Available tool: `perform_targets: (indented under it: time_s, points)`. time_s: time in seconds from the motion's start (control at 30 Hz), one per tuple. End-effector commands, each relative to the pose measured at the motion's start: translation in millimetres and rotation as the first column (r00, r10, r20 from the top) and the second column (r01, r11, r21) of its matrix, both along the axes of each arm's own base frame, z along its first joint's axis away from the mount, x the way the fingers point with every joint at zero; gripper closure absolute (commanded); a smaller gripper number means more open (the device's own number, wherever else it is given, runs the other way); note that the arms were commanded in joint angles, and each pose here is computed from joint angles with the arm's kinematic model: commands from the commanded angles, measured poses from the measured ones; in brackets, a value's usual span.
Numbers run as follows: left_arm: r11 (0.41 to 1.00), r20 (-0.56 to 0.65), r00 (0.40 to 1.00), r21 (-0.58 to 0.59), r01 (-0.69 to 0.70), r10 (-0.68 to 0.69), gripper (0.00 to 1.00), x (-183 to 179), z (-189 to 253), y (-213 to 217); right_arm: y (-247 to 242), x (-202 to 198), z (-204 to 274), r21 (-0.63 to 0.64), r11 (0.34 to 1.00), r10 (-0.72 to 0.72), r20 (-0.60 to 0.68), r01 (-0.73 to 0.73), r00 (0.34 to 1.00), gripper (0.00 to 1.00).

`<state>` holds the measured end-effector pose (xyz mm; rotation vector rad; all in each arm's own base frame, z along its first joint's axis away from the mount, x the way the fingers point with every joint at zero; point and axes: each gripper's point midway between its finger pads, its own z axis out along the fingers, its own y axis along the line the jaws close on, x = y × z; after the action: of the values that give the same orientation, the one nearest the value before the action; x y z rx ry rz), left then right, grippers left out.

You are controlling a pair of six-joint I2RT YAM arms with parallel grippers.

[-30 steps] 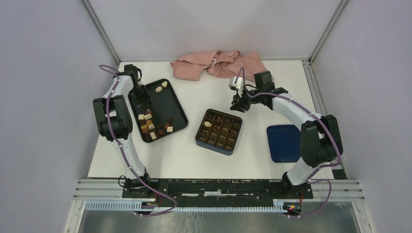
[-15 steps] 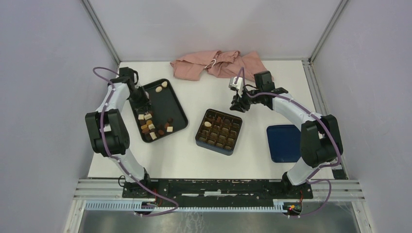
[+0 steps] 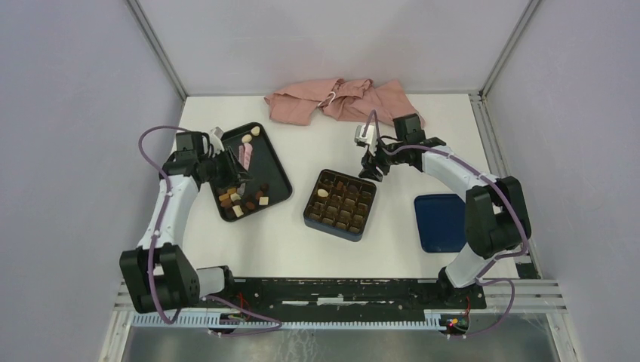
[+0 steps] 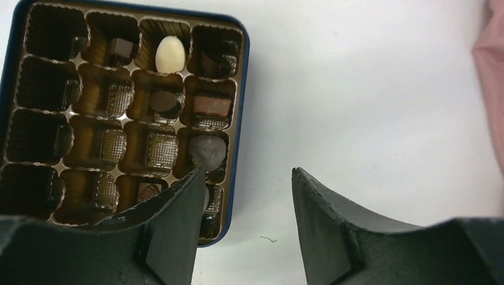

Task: Pack the chocolate
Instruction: Pick up the fake chocolate from the plate, then place the fake chocolate in the packing box.

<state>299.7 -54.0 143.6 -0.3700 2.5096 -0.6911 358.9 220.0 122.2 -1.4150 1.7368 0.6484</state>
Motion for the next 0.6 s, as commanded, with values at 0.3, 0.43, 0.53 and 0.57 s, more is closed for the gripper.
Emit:
perform_targets:
  time_s: [0.3, 0.43, 0.53, 0.57]
  points:
    - [0.94, 0.296, 0.912, -0.103, 0.326, -0.284, 0.91, -37.6, 72.0, -89.7, 8.0, -0.4, -40.9, -0.116, 0.993, 0.024, -0.072, -0.033, 0.997, 0.43]
    - [0.916, 0.309, 0.887, -0.099, 0.39, -0.344, 0.91, -50.4, 71.1, -116.4, 6.1, 3.0, -45.0, -0.134, 0.991, 0.014, -0.066, -0.023, 0.998, 0.43]
    - [0.902, 0.302, 0.875, -0.094, 0.422, -0.378, 0.91, -58.6, 66.8, -130.4, 6.8, 4.6, -45.2, -0.128, 0.992, 0.003, -0.066, -0.012, 0.998, 0.44]
    - [0.897, 0.301, 0.871, -0.092, 0.432, -0.388, 0.91, -61.1, 65.7, -134.9, 8.5, 4.6, -46.2, -0.123, 0.992, 0.001, -0.068, -0.01, 0.998, 0.44]
